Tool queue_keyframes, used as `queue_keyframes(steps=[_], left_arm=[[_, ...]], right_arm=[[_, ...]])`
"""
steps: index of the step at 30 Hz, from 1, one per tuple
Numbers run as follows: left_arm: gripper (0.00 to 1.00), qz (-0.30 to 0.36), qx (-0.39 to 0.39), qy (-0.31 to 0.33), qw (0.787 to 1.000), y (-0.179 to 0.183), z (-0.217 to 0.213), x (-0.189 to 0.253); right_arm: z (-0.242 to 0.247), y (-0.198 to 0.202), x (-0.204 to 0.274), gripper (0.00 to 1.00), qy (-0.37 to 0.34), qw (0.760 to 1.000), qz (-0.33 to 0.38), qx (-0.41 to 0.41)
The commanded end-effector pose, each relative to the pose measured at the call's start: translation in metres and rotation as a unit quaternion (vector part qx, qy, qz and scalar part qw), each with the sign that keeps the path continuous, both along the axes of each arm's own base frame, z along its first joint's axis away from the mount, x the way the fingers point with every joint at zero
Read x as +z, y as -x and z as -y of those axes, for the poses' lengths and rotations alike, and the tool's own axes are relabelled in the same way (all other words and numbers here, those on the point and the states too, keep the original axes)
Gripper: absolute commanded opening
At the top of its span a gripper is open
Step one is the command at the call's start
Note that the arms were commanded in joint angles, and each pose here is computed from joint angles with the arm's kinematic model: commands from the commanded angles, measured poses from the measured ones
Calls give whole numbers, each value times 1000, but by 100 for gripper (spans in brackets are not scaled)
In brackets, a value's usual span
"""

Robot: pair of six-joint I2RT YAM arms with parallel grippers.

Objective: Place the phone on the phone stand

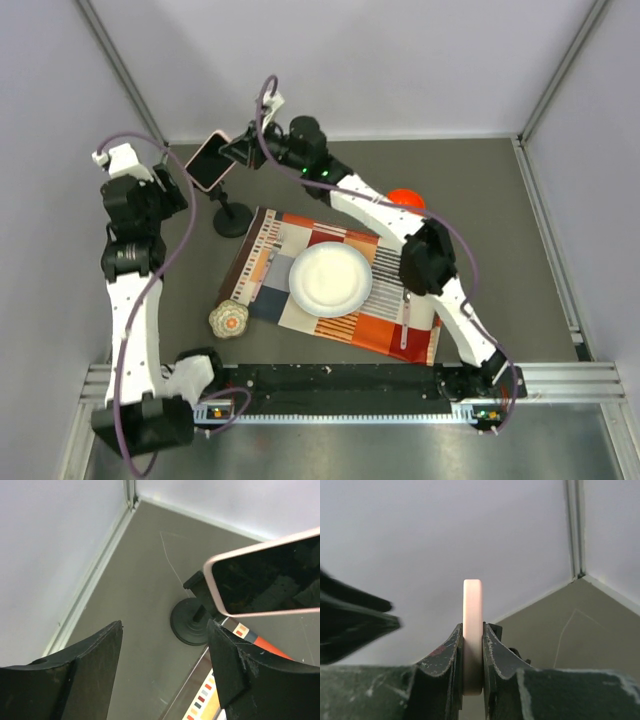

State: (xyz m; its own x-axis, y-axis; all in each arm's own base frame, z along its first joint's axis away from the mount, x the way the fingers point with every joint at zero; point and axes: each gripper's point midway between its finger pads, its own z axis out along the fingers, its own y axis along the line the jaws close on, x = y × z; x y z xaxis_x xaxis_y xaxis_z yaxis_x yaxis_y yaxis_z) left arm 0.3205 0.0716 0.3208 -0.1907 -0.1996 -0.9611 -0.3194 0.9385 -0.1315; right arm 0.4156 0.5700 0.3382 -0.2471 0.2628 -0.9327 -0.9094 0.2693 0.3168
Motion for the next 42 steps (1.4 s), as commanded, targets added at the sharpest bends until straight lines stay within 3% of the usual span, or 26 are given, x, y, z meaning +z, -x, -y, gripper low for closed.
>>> queue_keyframes(steps=[1,5,8,13,17,21,42], left_arm=[[74,-16,-68,46,996,-37,2,-10],[73,-63,-141,49,987,-68,6,-35],[67,-104,-207,-7,973,-85,6,-57],[63,-75,-228,-95,966,-103,-4,-62],[58,-97,-257,-132,952,-106,-7,-80],[55,-78,-301,-117,943,-109,8,-80],[35,-69,-344,-117,929,-131,20,-77]], right_arm=[[100,9,158,0,-97,992,71,-32],[137,12,165,0,-110,992,48,28],[162,15,161,0,-106,993,41,44],[185,21,132,0,-74,995,51,32],[193,33,122,0,-59,995,61,51],[196,37,115,0,-49,995,68,58],[197,48,121,0,-64,990,91,82]])
